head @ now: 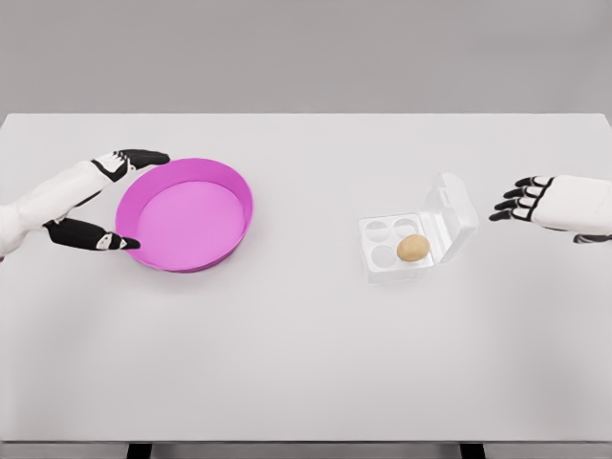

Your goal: Pack egg into the box and close the box lid

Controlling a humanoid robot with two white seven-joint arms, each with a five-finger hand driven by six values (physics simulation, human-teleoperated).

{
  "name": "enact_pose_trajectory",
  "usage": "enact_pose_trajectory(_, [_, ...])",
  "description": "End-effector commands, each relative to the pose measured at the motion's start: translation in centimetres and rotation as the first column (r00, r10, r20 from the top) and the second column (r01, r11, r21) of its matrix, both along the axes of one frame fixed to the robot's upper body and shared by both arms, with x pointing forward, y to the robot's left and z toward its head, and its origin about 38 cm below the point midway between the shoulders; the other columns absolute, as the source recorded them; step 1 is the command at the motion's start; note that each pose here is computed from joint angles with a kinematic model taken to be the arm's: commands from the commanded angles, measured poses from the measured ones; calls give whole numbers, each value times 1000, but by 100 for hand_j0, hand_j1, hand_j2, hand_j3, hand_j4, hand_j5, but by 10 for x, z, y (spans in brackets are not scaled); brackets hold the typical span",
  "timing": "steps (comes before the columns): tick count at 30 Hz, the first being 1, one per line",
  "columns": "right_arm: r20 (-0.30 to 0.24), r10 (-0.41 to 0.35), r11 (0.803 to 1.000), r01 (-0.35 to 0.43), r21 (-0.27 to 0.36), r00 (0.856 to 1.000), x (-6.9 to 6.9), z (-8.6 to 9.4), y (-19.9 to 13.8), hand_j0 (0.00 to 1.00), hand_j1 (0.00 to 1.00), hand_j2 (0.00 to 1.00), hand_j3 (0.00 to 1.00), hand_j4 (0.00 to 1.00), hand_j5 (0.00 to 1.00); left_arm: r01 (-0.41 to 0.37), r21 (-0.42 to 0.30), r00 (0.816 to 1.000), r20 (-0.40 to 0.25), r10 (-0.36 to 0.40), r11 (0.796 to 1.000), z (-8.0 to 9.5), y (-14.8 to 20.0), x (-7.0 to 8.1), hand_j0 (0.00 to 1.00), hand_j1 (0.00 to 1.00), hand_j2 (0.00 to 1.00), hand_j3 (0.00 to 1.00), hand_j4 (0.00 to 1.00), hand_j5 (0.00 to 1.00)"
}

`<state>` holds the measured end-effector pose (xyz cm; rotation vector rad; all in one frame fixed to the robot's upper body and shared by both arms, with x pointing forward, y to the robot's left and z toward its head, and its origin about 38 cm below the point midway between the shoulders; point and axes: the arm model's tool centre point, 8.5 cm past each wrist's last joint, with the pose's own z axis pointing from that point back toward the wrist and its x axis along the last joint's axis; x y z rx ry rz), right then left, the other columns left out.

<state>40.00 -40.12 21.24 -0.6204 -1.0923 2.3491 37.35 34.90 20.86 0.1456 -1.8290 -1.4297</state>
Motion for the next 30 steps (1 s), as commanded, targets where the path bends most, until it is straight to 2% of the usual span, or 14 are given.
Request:
enact_pose_trajectory(1, [2, 21, 1000, -21, 9, 1000, -2, 2, 7, 100, 100, 100, 100, 100, 100, -9, -7, 1000, -9, 9, 1000, -2, 3, 1, 100, 100, 100, 100, 100, 100])
enact_pose_trajectory(12, [12, 62, 998, -62, 23, 998, -6, 8, 21, 100, 100, 100, 100, 100, 100, -15, -6, 1000, -15, 14, 1000, -3, 5, 1, 100, 100, 100, 100, 100, 100])
enact_pose_trajectory(20, [28, 89, 996, -90, 23, 996, -15, 18, 25, 100, 100, 100, 100, 100, 100, -16, -6, 1000, -14, 16, 1000, -3, 5, 1, 100, 100, 100, 100, 100, 100])
enact_pose_trajectory(24, [32, 121, 992, -122, 17, 992, -26, 25, 30, 100, 100, 100, 100, 100, 100, -19, -5, 1000, -13, 19, 1000, -2, 7, 2, 100, 100, 100, 100, 100, 100])
enact_pose_trajectory(30, [40, 130, 991, -131, 19, 991, -26, 28, 33, 100, 100, 100, 100, 100, 100, -20, -6, 1000, -12, 20, 1000, -2, 7, 2, 100, 100, 100, 100, 100, 100])
